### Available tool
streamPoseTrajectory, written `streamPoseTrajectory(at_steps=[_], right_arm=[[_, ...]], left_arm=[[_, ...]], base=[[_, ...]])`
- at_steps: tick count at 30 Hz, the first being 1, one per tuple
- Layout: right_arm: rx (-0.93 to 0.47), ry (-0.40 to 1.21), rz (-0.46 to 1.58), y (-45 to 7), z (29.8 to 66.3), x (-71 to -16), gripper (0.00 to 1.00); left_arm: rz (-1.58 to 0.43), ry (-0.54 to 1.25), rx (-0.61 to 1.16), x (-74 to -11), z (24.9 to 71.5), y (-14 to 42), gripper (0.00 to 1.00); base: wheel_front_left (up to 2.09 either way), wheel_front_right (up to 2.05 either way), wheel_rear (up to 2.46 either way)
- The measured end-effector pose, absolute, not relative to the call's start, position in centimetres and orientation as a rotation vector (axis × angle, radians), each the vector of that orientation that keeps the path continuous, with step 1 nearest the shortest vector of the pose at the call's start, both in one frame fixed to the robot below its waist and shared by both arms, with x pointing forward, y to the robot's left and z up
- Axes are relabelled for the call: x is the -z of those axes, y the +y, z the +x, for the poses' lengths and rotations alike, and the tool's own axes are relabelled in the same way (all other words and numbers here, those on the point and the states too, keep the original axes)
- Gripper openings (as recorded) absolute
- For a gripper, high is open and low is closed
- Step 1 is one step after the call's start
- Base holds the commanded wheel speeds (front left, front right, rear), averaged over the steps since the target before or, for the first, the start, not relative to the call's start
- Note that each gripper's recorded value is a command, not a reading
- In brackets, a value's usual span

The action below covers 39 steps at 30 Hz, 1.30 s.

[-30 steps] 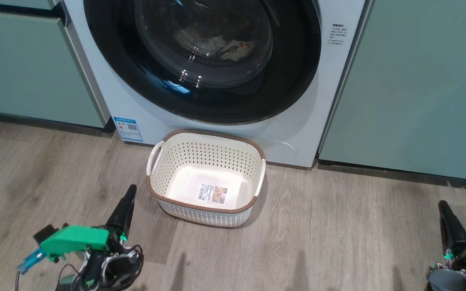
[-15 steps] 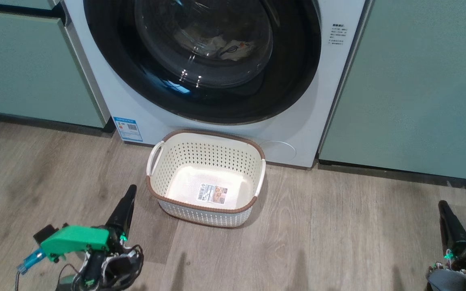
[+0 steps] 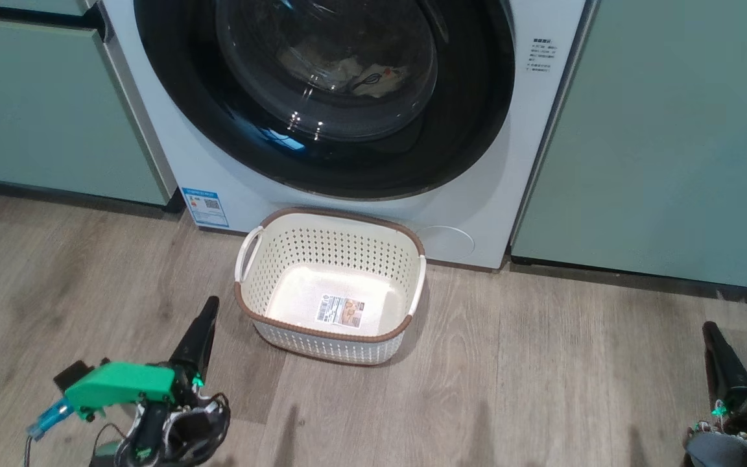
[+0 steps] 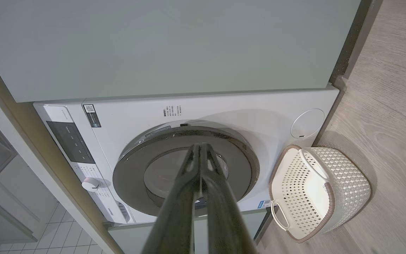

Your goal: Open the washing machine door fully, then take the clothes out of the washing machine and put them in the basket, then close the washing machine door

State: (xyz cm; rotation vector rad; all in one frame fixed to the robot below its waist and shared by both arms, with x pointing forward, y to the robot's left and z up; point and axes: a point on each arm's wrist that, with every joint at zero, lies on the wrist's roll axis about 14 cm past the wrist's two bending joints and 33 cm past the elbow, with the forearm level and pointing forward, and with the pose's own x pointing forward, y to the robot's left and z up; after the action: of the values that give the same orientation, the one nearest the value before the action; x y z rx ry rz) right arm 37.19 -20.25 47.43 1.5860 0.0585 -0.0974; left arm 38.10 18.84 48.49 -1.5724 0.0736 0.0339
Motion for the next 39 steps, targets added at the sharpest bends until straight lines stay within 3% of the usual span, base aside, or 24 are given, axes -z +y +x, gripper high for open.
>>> streamPoseTrajectory(at_steps=[21, 22, 31, 39], right_arm=[[0.097, 0.058, 1.586, -20.3, 37.2, -47.4, 0.0], [0.097, 0.058, 1.586, -20.3, 37.2, -47.4, 1.0], [0.294, 0.244, 1.591, -20.0, 32.2, -39.9, 1.0], [0.284, 0.225, 1.585, -19.9, 32.7, -40.4, 1.0]], left_arm=[[-1.572, 0.074, -0.034, -48.5, 38.1, 18.8, 0.0], [-1.572, 0.074, -0.034, -48.5, 38.1, 18.8, 1.0], [-1.582, 0.26, -0.212, -41.1, 33.8, 18.2, 1.0], [-1.565, 0.239, -0.21, -41.6, 34.2, 18.4, 1.0]], base=[[0.0, 0.0, 0.0], [0.0, 0.0, 0.0], [0.0, 0.0, 0.0], [0.0, 0.0, 0.0]])
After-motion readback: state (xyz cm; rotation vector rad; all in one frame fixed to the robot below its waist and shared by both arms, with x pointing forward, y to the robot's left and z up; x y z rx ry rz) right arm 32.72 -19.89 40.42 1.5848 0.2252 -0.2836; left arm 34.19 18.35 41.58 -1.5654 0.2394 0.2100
